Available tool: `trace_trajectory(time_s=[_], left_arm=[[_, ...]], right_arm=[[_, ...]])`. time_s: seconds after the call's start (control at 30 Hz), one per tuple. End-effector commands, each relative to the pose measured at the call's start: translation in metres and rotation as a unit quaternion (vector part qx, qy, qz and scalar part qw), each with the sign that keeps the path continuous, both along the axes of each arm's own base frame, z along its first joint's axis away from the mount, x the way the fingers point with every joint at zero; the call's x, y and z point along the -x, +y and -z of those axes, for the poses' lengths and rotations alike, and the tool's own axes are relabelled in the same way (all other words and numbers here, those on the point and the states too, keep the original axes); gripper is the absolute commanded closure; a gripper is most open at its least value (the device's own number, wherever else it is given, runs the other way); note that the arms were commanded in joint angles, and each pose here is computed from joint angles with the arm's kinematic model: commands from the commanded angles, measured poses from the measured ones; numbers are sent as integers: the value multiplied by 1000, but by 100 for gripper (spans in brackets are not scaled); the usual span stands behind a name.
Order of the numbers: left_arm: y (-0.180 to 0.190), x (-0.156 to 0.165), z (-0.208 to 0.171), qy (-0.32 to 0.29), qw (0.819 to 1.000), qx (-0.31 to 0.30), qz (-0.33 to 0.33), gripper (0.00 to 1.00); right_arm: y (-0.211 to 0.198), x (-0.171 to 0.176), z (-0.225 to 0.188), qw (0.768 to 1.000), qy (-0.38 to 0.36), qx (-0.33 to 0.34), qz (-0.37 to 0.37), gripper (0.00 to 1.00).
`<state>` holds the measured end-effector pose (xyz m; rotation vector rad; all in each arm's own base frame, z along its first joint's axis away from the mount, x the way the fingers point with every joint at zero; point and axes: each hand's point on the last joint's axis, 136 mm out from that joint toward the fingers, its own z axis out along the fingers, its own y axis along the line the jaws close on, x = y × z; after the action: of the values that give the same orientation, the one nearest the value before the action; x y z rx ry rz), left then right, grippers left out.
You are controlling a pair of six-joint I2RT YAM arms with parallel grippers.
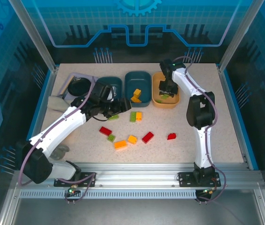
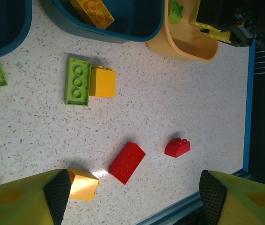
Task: Sort the legos into containers by color
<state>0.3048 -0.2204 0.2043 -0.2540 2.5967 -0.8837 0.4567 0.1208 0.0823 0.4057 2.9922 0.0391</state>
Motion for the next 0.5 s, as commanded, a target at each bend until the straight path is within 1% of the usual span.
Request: trace_trajectory(time_s=[0.0,0.07,0.2,0.47], left_arm=[[-8,-5,-8,-10,1000,5,8,24],[-8,-5,-5,-5,1000,3,9,24],[-5,-3,2,3,1000,-7,7,24],[6,2,9,18,999,-32,-11,24]], right_arm=[[-14,10,7,999,31,7,40,67],[-13,11,12,998,37,4,42,66],[-10,8,21,998,43,-2,44,58],[-10,10,21,997,48,-2,55,49]])
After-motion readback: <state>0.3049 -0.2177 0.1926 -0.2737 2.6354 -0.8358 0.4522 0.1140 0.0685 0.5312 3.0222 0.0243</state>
